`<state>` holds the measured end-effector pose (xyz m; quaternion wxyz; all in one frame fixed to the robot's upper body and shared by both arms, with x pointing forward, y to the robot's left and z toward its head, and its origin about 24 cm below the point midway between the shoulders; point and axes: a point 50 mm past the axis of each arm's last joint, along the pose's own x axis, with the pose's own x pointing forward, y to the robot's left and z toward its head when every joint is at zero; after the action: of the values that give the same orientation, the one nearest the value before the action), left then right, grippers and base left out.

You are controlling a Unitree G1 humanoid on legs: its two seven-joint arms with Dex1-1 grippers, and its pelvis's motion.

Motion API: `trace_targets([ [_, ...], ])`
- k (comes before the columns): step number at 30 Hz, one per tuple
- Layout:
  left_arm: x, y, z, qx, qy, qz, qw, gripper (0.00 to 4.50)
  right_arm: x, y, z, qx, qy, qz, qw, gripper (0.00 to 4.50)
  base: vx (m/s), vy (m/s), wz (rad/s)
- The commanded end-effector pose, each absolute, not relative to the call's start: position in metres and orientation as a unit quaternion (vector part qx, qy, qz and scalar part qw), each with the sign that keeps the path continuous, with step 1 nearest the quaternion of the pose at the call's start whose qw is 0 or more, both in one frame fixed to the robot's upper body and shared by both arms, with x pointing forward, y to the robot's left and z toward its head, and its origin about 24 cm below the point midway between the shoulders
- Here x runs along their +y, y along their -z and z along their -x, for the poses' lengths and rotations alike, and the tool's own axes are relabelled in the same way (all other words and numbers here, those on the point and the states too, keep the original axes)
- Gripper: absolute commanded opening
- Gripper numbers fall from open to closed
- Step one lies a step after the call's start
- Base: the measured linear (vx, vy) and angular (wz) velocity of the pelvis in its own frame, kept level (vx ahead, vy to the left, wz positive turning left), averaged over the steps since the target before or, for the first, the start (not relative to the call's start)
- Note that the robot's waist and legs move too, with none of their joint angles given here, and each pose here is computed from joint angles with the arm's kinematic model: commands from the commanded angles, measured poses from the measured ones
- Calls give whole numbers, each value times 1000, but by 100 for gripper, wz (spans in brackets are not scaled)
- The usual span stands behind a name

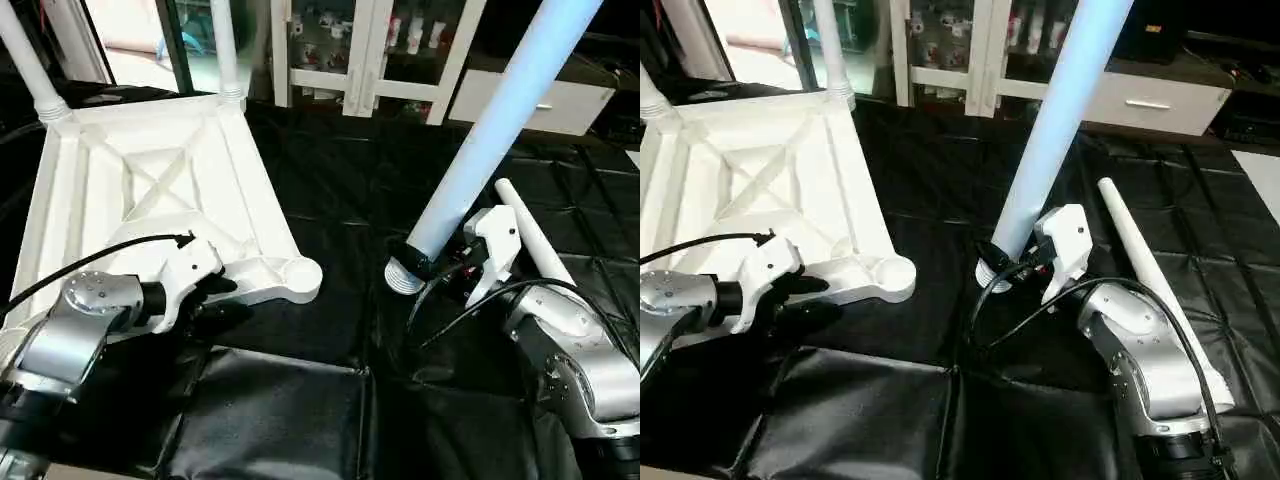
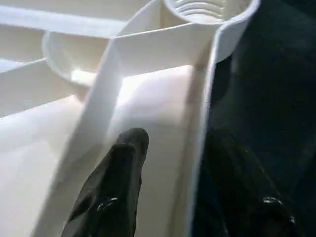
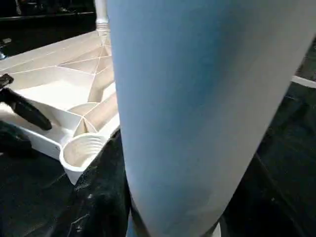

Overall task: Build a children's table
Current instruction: Pick table leg

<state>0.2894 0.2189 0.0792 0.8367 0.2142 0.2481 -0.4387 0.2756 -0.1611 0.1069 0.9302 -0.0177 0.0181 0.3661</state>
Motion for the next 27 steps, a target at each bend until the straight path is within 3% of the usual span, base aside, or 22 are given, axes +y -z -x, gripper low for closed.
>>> trace_targets([
  [1, 222, -81, -293, 249, 442, -227, 831, 226, -160, -113, -278, 2, -371, 24, 928, 188, 0, 0, 0],
  [6, 222, -79, -296, 250, 447, -230, 828, 226, -159, -114, -278, -2, -370, 22, 929, 188, 0, 0, 0],
  [15, 213, -71, -294, 244, 473, -227, 816, 151, -160, -114, -276, -4, -365, 19, 931, 188, 0, 0, 0],
  [17, 212, -71, -294, 242, 475, -226, 815, 115, -160, -114, -276, -5, -366, 19, 931, 188, 0, 0, 0],
  [19, 209, -70, -293, 241, 483, -230, 810, 115, -159, -114, -276, -5, -367, 18, 930, 188, 0, 0, 0],
  [26, 205, -64, -290, 249, 495, -228, 801, 53, -155, -117, -278, -9, -371, 9, 929, 188, 0, 0, 0],
  [27, 204, -63, -290, 250, 496, -229, 800, 29, -155, -117, -279, -10, -371, 6, 929, 188, 0, 0, 0],
])
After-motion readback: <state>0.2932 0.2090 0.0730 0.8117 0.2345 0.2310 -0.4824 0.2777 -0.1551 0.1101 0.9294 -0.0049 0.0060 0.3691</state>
